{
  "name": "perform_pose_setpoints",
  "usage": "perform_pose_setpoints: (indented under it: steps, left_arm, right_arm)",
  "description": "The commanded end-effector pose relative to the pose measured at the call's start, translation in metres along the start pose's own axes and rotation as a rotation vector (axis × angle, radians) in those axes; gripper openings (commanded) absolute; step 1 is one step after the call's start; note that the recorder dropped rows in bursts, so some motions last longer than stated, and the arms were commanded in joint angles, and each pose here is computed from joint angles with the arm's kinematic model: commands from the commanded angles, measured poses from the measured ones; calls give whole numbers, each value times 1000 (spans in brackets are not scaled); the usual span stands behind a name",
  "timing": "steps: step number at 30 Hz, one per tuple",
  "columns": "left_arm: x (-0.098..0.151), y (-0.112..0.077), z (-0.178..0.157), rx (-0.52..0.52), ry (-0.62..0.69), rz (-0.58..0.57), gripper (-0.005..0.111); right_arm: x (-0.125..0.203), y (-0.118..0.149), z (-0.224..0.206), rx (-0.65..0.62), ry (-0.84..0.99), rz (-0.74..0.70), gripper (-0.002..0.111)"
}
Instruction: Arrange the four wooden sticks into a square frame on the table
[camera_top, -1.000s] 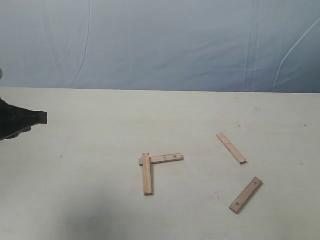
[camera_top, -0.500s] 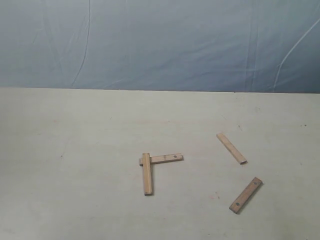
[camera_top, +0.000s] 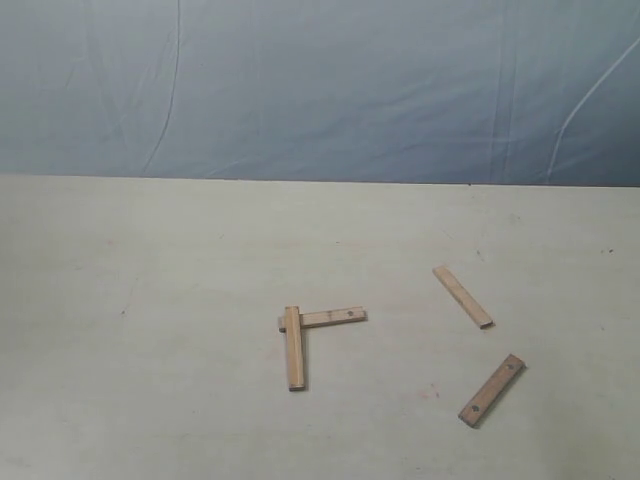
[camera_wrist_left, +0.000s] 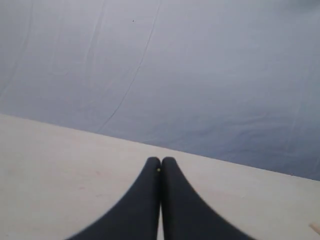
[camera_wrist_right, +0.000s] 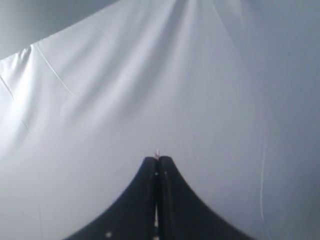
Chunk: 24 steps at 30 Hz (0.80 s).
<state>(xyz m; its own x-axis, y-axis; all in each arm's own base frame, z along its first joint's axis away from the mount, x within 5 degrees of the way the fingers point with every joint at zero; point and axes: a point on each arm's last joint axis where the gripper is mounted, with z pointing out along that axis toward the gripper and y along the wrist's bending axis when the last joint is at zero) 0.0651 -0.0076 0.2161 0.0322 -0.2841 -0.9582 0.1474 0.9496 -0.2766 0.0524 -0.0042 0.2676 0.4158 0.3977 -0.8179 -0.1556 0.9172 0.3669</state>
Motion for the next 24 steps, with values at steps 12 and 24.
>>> perform_pose_setpoints:
  steps: [12,24]
  left_arm:
    - [11,-4,-10,64,87,54,0]
    - [19,-3,-11,66,172,171,0]
  right_arm:
    - [14,27,196,-96,188,-211,-1]
    - [163,21,286,32,1363,-609,9]
